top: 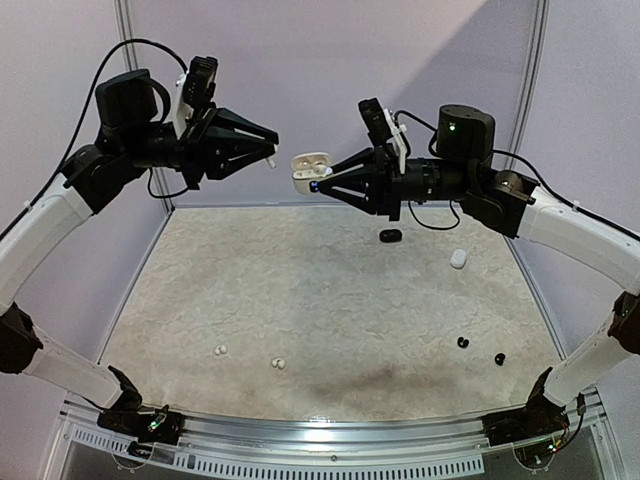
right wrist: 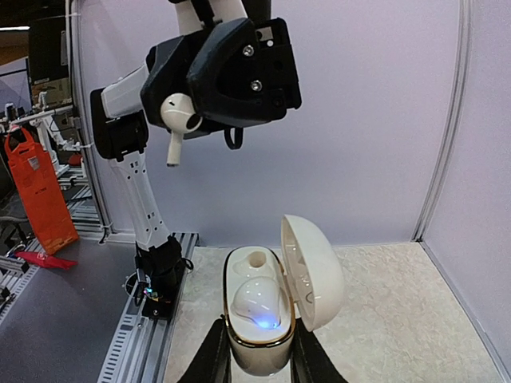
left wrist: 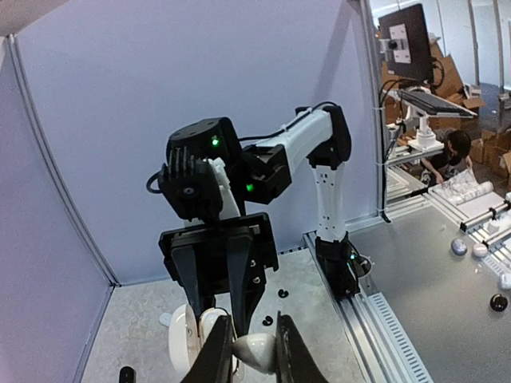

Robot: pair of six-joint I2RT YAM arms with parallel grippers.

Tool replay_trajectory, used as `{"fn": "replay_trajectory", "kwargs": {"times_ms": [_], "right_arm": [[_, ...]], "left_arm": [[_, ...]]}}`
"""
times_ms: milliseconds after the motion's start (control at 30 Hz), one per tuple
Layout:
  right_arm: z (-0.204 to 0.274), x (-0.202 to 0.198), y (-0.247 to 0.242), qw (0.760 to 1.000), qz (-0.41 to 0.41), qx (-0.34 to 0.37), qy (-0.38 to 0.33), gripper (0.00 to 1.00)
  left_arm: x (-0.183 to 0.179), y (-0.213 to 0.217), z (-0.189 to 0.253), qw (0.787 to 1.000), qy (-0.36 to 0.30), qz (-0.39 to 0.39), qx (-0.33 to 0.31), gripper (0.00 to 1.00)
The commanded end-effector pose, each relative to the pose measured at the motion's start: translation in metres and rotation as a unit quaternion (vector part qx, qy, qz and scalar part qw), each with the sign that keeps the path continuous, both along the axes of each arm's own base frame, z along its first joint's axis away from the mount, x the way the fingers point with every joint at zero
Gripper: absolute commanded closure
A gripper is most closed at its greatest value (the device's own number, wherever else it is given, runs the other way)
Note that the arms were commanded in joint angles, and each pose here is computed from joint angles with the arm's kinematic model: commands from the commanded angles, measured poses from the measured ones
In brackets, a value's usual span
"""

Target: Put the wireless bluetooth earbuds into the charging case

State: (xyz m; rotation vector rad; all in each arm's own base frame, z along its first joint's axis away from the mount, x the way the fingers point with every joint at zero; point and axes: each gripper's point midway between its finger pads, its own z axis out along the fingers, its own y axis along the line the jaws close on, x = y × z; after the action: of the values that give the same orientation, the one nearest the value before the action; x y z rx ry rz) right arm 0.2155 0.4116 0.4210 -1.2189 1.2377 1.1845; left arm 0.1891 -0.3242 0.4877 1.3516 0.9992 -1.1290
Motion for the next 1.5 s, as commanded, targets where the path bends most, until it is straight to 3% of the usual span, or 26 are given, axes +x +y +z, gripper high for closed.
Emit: {"fn": "replay_trajectory", "kwargs": {"times_ms": [0, 167, 400, 667, 1467], "right_arm": [[-0.006, -0.018, 0.009, 0.999, 0.002, -0.013, -0.037, 0.99], [-0.016, -0.026, 0.019, 0.998, -0.001, -0.02, -0.054, 0.99], [-0.02, -0.035, 0.025, 0.998, 0.001, -0.021, -0.057, 0.99], [-0.017, -0.042, 0.026, 0.997, 0.016, -0.017, -0.067, 0.98], [-0.02, -0.054, 0.036, 0.996, 0.048, -0.019, -0.077, 0.98]], "left_arm": [[-0.02, 0.003, -0.014, 0.998, -0.059, -0.006, 0.033, 1.0], [-0.037, 0.001, -0.035, 0.993, -0.084, -0.035, 0.07, 1.0], [-0.036, 0.0, -0.048, 0.992, -0.073, -0.042, 0.089, 1.0], [-0.026, -0.003, -0.06, 0.988, -0.109, -0.029, 0.11, 1.0], [-0.033, -0.006, -0.065, 0.984, -0.13, -0.044, 0.111, 1.0]]}}
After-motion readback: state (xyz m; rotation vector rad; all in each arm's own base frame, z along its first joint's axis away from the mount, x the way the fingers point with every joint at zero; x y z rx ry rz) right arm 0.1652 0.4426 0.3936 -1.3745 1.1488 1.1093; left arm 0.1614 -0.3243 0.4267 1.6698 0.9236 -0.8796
